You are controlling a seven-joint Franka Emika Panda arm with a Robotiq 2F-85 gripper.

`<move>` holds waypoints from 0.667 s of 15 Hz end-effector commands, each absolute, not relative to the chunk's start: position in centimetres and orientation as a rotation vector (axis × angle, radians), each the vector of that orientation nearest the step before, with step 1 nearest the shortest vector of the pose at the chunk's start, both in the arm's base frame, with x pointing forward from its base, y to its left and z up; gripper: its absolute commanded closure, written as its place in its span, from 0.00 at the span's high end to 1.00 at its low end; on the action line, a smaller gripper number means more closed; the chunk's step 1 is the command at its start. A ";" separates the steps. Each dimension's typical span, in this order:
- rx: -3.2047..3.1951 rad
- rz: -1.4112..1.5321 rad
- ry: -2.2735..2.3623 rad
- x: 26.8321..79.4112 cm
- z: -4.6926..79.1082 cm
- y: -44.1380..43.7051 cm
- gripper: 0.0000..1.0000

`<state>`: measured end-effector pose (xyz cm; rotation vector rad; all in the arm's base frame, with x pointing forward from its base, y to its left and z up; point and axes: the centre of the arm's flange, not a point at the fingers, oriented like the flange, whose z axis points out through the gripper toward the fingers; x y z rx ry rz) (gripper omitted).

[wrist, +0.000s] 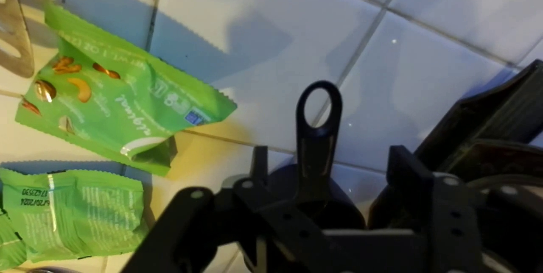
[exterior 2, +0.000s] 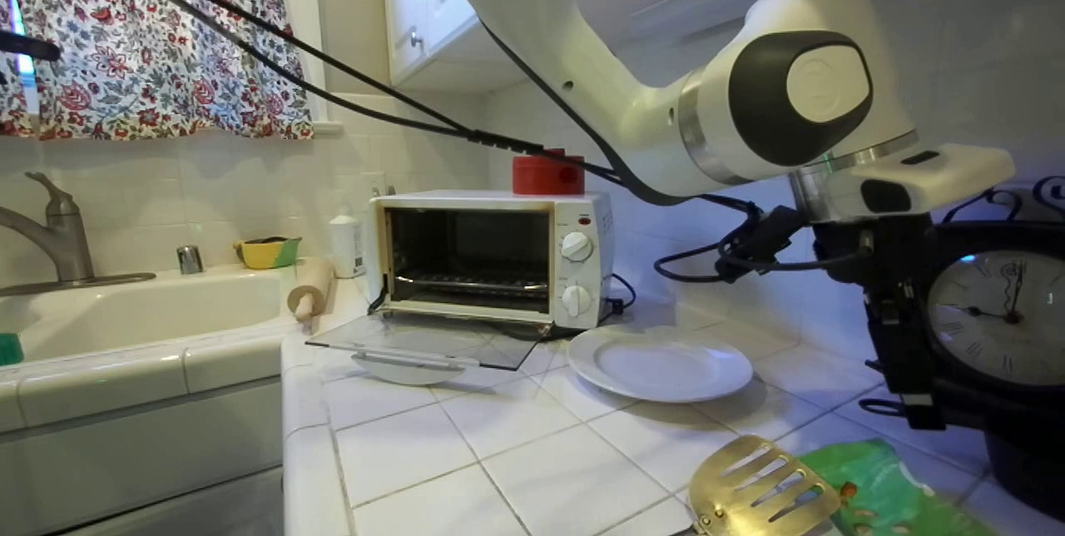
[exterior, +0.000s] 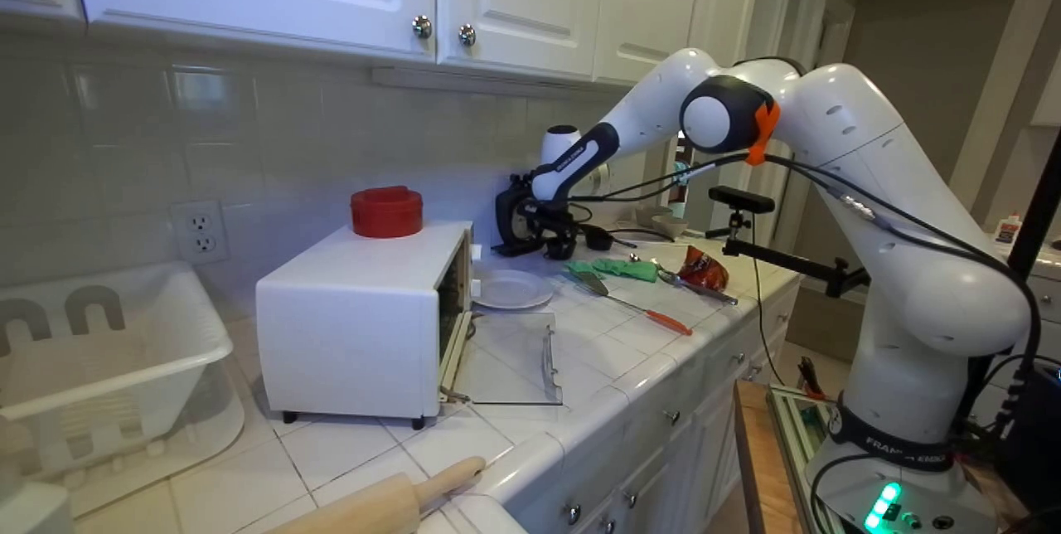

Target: Move the black item to the right

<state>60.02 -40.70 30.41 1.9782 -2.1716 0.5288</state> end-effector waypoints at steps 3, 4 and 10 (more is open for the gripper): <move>2.148 0.614 -1.959 58.8 36.0 -36.1 1.00; 2.205 0.622 -1.904 58.6 37.0 -35.2 1.00; 2.574 0.647 -1.568 57.4 40.4 -30.1 1.00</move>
